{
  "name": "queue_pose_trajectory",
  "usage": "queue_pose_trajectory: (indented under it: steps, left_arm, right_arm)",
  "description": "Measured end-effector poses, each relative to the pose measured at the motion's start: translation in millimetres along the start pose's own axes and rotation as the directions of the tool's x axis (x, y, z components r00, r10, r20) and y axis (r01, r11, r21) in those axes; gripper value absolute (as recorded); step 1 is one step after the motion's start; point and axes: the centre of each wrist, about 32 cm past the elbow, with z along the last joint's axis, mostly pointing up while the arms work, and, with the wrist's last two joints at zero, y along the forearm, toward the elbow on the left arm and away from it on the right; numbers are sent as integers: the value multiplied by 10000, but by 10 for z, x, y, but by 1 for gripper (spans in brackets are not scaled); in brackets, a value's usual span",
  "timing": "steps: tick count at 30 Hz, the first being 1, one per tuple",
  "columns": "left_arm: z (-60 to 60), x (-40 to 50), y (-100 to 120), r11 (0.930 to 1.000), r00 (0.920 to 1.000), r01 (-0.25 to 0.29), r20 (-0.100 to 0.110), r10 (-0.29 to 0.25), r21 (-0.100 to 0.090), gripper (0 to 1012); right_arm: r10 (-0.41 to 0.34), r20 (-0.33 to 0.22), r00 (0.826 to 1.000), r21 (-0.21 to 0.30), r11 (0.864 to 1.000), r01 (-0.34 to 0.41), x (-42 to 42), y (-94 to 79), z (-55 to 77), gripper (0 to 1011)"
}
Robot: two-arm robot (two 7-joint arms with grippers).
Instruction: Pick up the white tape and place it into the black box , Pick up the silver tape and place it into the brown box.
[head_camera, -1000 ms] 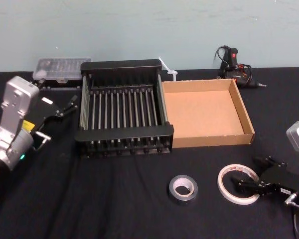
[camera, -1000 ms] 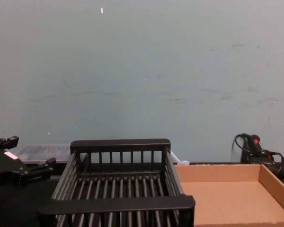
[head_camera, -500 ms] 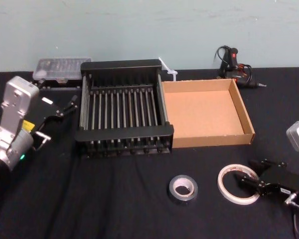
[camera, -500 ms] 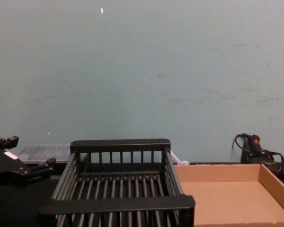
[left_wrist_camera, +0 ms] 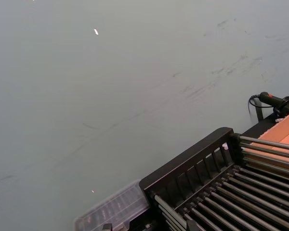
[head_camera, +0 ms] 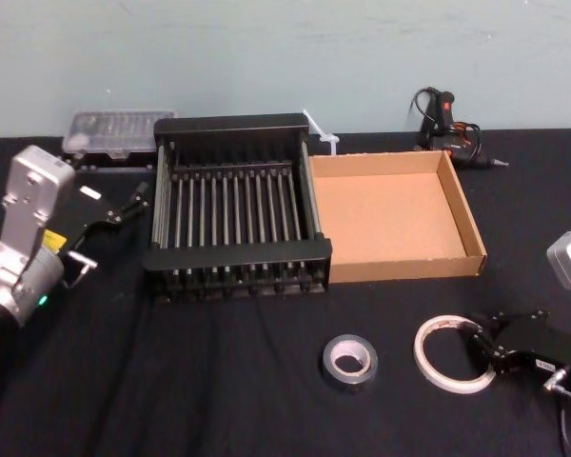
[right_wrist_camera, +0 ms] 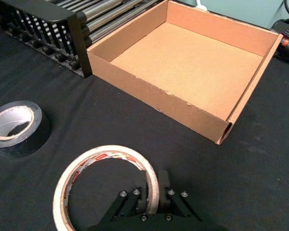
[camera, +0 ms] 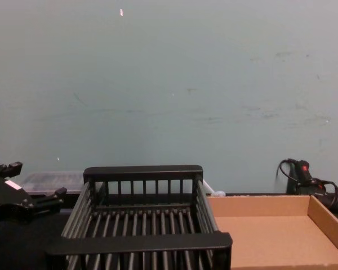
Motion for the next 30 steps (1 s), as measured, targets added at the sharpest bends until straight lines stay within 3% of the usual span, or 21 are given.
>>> queue_pose_trajectory:
  steps: [4,24,30]
  left_arm:
    - [0,0,0,10000,10000,0,0,0,1,1001]
    - [0,0,0,10000,10000,0,0,0,0,1001]
    - [0,0,0,10000,10000,-1,0,1,-1,1001]
  right_arm:
    - [0,1,10000,0,10000,0,0,0,0,98]
    - [8,7,10000,6,10000,-8,0,-1,0,95]
    - [177,74,9998,267,9995,-179,-2,-29,33,95]
